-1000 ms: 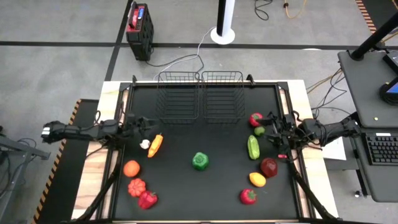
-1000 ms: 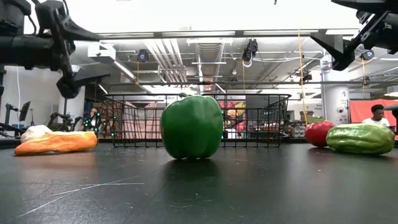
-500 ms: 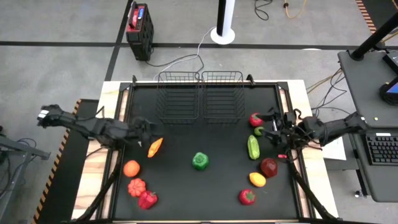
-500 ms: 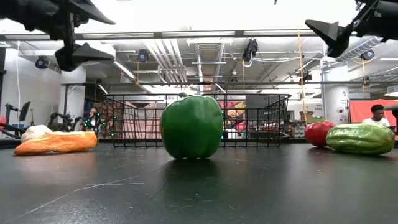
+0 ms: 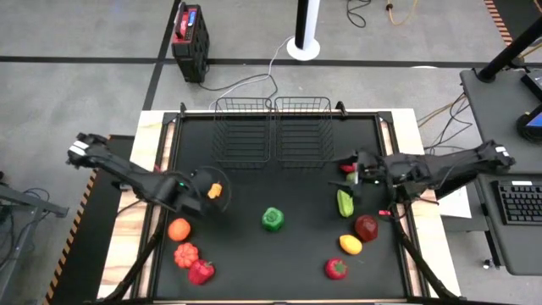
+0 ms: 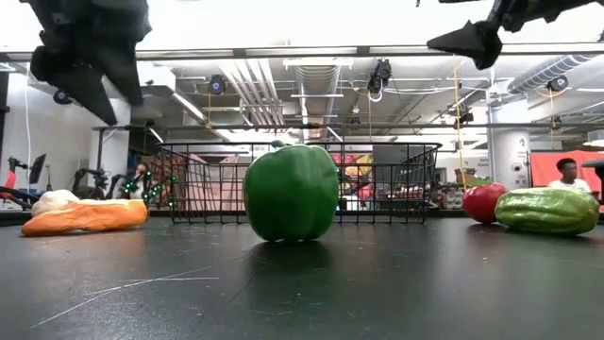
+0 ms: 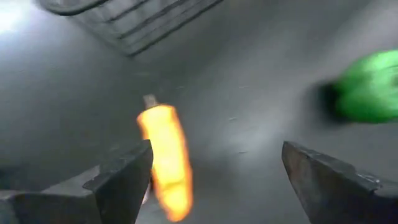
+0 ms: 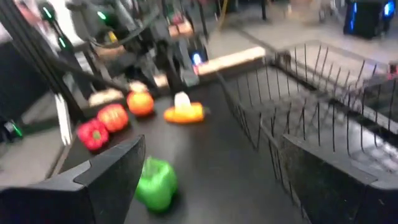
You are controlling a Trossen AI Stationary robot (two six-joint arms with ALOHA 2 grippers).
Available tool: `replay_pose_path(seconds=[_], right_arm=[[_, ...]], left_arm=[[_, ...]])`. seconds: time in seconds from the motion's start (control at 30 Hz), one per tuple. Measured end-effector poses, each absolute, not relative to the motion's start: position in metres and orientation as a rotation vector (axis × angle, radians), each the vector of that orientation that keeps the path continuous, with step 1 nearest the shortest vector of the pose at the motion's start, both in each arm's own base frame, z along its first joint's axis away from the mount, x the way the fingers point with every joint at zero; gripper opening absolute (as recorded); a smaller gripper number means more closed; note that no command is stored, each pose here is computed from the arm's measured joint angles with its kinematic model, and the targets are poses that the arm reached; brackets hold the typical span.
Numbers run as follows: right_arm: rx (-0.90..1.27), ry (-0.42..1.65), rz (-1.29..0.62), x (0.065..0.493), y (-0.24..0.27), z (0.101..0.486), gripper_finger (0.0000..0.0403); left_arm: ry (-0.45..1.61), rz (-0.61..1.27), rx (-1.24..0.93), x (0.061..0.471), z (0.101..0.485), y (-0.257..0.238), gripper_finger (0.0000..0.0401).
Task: Sort produce into baskets
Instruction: Put the yellow chili pepper into the left wire basket
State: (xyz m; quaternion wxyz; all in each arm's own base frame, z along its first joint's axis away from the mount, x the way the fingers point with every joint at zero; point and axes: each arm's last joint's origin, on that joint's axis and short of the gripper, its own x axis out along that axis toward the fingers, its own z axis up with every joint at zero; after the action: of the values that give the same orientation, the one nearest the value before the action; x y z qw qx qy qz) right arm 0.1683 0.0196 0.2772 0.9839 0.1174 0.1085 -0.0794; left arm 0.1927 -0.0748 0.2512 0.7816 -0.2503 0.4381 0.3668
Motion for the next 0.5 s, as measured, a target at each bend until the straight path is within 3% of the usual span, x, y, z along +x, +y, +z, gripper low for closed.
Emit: replay_pose_path(seconds=[0.23, 0.5], right_arm=[[0.274, 0.237, -0.166, 0.171, 0.02, 0.291, 0.0359], [0.251, 0.245, -0.174, 0.172, 0.02, 0.289, 0.0359]], left_arm=[[1.135, 0.862, -0.457, 0.211, 0.232, -0.085, 0.0339], [1.169, 0.93, -0.448, 0.211, 0.21, -0.079, 0.0323]])
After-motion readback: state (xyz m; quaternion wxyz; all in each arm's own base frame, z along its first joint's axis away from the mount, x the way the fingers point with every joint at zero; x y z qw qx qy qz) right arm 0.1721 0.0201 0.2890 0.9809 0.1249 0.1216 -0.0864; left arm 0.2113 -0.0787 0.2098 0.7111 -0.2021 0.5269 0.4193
